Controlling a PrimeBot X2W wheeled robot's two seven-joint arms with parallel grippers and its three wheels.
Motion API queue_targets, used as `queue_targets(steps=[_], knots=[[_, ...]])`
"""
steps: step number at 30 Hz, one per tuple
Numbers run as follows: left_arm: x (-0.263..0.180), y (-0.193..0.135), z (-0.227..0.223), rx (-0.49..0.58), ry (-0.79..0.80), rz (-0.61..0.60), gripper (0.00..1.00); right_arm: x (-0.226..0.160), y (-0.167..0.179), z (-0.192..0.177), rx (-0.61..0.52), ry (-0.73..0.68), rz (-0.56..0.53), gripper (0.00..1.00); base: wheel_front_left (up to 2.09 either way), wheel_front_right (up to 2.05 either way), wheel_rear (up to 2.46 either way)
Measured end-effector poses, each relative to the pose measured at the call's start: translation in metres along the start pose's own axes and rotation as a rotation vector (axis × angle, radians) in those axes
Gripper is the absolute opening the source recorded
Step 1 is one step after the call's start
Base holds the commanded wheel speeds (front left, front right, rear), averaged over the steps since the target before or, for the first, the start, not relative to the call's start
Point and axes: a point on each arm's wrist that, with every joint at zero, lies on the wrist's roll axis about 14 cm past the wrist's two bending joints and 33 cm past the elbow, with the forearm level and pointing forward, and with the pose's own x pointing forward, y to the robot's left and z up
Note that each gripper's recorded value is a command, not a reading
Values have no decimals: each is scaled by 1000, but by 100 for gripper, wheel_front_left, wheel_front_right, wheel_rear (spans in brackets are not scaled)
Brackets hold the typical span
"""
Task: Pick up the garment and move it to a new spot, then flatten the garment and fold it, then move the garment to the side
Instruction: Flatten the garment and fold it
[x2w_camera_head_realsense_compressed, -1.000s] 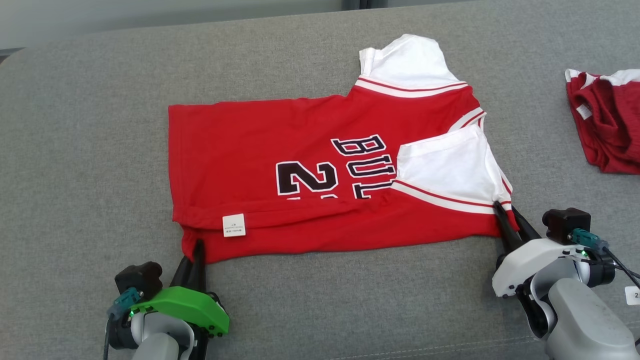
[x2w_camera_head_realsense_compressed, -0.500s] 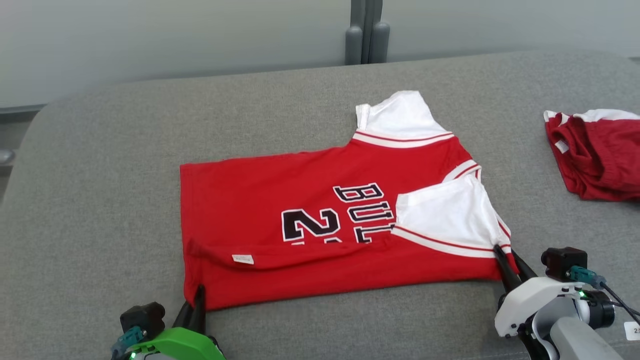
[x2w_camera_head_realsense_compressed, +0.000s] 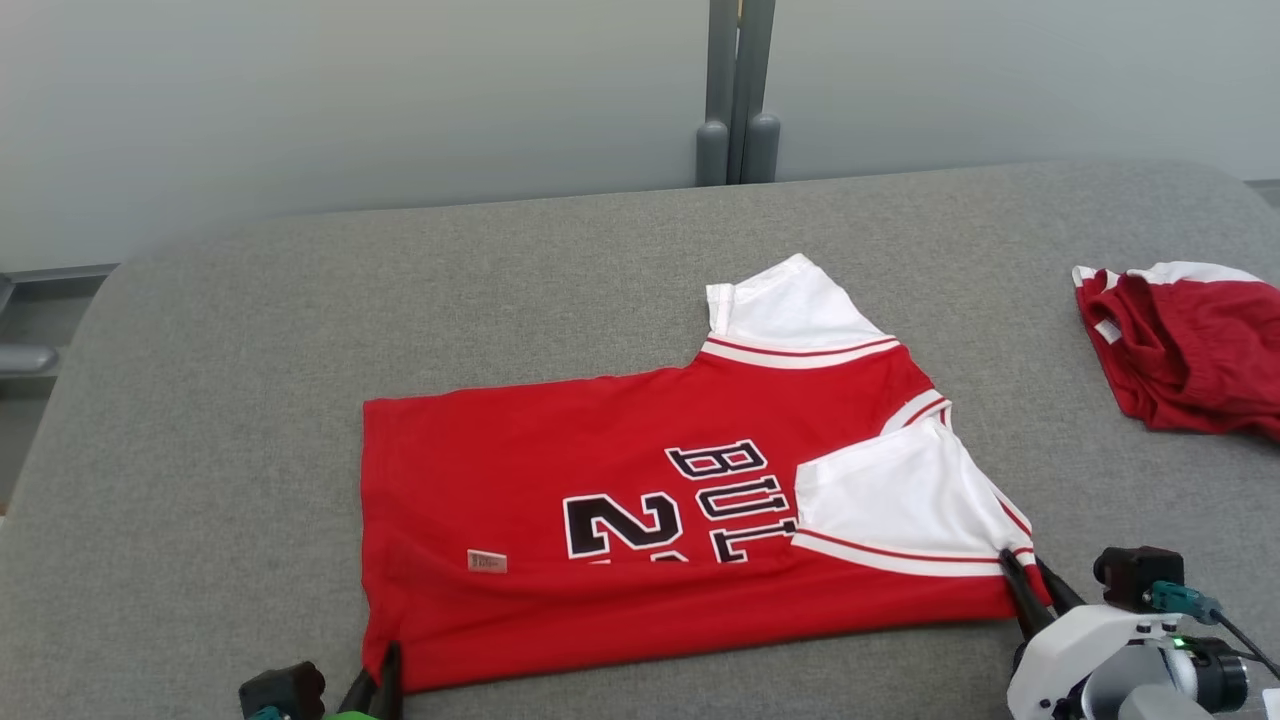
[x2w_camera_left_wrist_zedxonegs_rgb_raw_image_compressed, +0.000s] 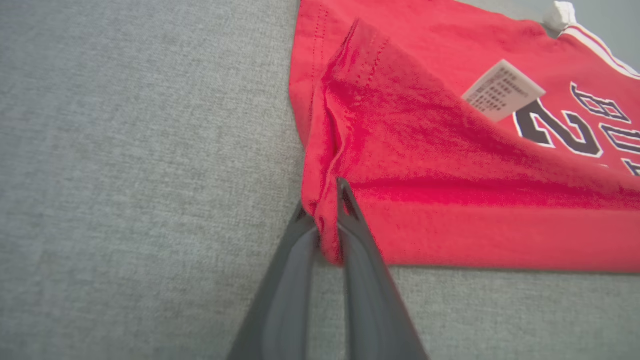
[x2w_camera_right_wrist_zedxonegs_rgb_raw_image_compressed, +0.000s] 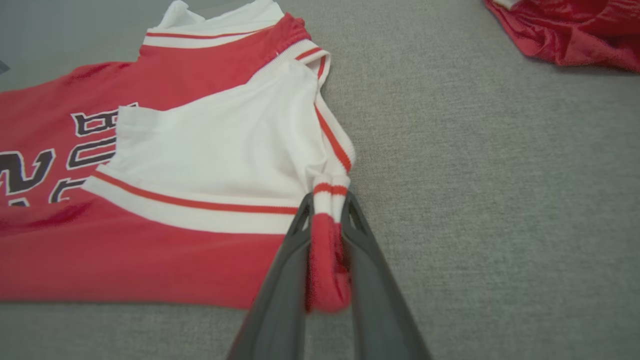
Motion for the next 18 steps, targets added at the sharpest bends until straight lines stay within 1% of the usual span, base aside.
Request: queue_targets(steps=[1, 2, 4, 7, 11, 15, 18], knots=[[1, 1, 1, 3, -2, 1, 55, 0, -4, -2, -3, 8, -9, 100, 0, 0, 0], [2, 2, 4, 1, -12, 6, 100, 1, -7, -1, -4, 8, -19, 100, 0, 0, 0], [5, 7, 21, -8, -63, 21, 100, 5, -18, 7, -14, -9, -44, 100, 0, 0, 0], [15, 2, 54, 22, -157, 0, 100, 16, -22, 27, -43, -57, -48, 100, 0, 0, 0], [30, -5, 74, 45, -196, -16, 100, 35, -22, 54, -91, -120, -42, 100, 0, 0, 0], [55, -13, 96, 81, -220, -40, 100, 57, -10, 70, -135, -153, -8, 100, 0, 0, 0], [75, -16, 103, 101, -210, -48, 100, 75, 5, 76, -156, -165, 33, 100, 0, 0, 0]])
